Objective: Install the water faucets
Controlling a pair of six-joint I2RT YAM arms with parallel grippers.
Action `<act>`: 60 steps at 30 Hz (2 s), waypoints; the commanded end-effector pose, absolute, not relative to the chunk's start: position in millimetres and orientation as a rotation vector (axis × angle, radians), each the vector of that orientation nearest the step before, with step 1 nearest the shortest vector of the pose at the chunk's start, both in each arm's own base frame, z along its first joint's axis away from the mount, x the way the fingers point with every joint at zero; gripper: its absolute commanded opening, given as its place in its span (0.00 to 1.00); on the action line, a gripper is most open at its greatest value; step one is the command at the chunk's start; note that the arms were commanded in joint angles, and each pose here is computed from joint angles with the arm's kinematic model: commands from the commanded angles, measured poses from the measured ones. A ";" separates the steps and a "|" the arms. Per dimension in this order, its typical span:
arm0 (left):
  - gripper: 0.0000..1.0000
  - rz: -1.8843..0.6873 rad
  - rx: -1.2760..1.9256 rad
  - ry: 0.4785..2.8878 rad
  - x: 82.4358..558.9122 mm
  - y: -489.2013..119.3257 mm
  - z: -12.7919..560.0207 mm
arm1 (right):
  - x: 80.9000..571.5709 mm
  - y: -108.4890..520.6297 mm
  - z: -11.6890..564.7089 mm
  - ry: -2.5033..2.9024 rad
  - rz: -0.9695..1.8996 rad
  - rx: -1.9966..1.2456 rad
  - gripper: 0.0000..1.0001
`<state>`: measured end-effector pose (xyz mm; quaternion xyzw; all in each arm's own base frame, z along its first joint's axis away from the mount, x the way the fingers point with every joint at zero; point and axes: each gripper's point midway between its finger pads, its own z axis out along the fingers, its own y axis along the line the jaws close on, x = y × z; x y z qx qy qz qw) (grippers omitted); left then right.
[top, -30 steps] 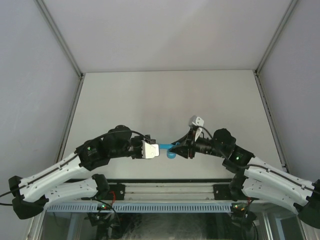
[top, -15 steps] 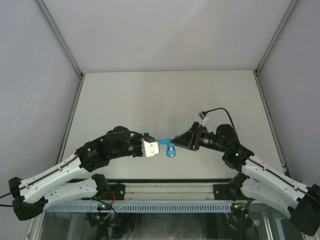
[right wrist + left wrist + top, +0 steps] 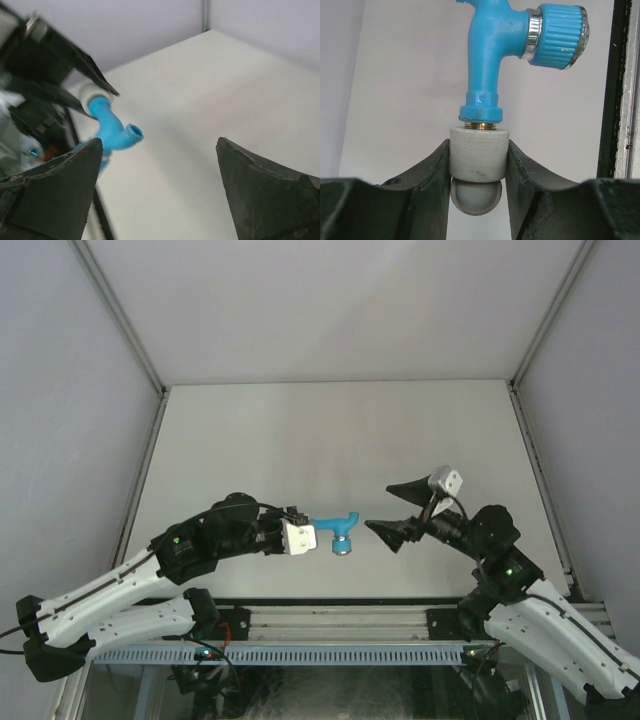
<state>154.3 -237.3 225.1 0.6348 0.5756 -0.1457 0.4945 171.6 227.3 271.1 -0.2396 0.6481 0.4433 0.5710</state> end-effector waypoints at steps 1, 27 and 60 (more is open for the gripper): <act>0.00 -0.401 1.491 1.335 152.7 -244.9 246.1 | 162.6 220.5 272.2 1.059 0.513 -1.180 0.99; 0.00 -0.457 1.526 1.338 142.8 -247.3 248.0 | 133.1 280.1 255.5 0.453 -0.119 -1.618 0.80; 0.00 -0.460 1.529 1.326 148.8 -259.1 248.5 | 90.6 289.5 266.2 0.907 0.706 -1.338 0.06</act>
